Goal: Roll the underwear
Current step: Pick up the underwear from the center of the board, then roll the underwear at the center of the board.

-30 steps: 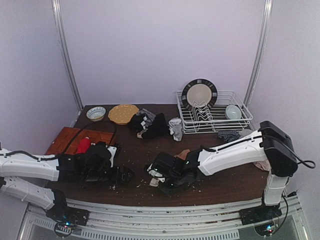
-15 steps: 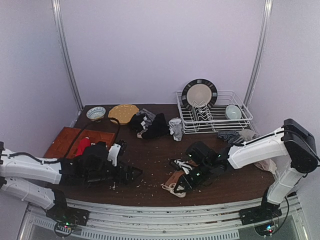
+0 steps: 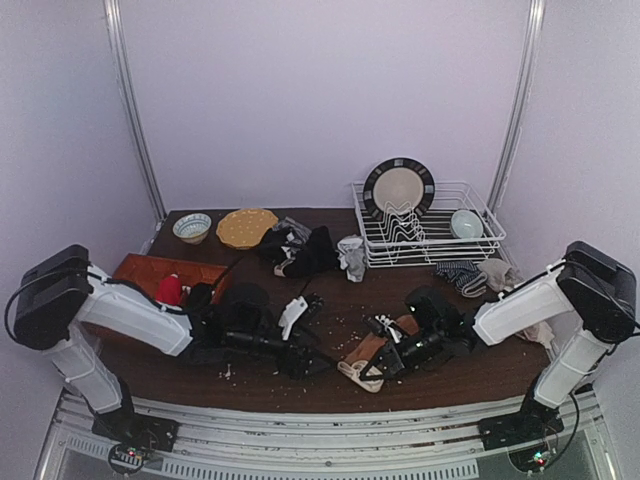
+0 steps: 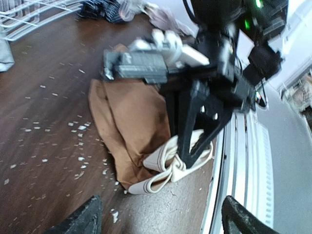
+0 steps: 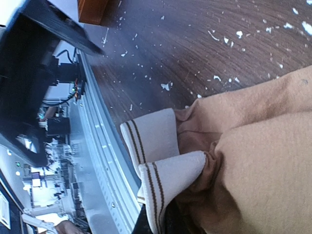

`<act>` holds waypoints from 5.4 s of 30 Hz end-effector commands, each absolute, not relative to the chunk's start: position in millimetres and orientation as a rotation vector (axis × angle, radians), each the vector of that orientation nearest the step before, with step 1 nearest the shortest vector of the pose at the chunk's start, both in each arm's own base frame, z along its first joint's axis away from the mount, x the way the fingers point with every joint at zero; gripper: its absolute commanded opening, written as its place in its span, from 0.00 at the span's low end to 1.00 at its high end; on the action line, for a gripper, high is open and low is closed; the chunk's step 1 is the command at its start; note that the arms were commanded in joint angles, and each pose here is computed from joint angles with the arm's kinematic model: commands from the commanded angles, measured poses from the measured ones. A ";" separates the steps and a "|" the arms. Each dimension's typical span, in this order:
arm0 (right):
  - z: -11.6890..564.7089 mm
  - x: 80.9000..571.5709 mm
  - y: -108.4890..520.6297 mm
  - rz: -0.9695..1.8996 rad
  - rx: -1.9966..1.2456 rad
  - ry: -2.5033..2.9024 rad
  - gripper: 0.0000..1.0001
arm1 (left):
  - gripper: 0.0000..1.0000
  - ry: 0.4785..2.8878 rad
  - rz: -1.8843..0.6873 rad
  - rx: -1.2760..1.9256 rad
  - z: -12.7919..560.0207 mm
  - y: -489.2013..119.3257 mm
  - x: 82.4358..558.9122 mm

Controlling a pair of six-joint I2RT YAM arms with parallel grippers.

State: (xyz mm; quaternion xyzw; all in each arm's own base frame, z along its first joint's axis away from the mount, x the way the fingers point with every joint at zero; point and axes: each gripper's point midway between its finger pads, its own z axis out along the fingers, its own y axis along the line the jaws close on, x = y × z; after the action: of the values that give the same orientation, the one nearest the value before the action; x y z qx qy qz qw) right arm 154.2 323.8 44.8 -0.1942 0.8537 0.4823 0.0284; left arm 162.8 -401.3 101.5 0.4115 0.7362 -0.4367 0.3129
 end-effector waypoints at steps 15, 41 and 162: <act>59.9 130.4 319.3 1.695 -0.614 2.560 0.00 | 0.83 1.477 -1.277 1.693 73.7 -443.9 114.6; 45.4 120.2 315.7 1.535 -0.704 2.631 0.06 | 0.01 1.435 -1.324 1.862 44.6 -471.2 114.1; 38.6 101.3 260.3 1.496 -0.391 2.696 0.00 | 0.84 1.298 -1.341 1.876 66.9 -481.6 119.9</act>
State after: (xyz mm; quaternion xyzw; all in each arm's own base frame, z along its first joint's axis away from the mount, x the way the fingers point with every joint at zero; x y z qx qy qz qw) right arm 108.0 270.9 51.7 -0.1457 0.8553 0.4959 0.0369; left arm 130.3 -482.1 81.6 0.6624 0.4938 -0.4893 0.2792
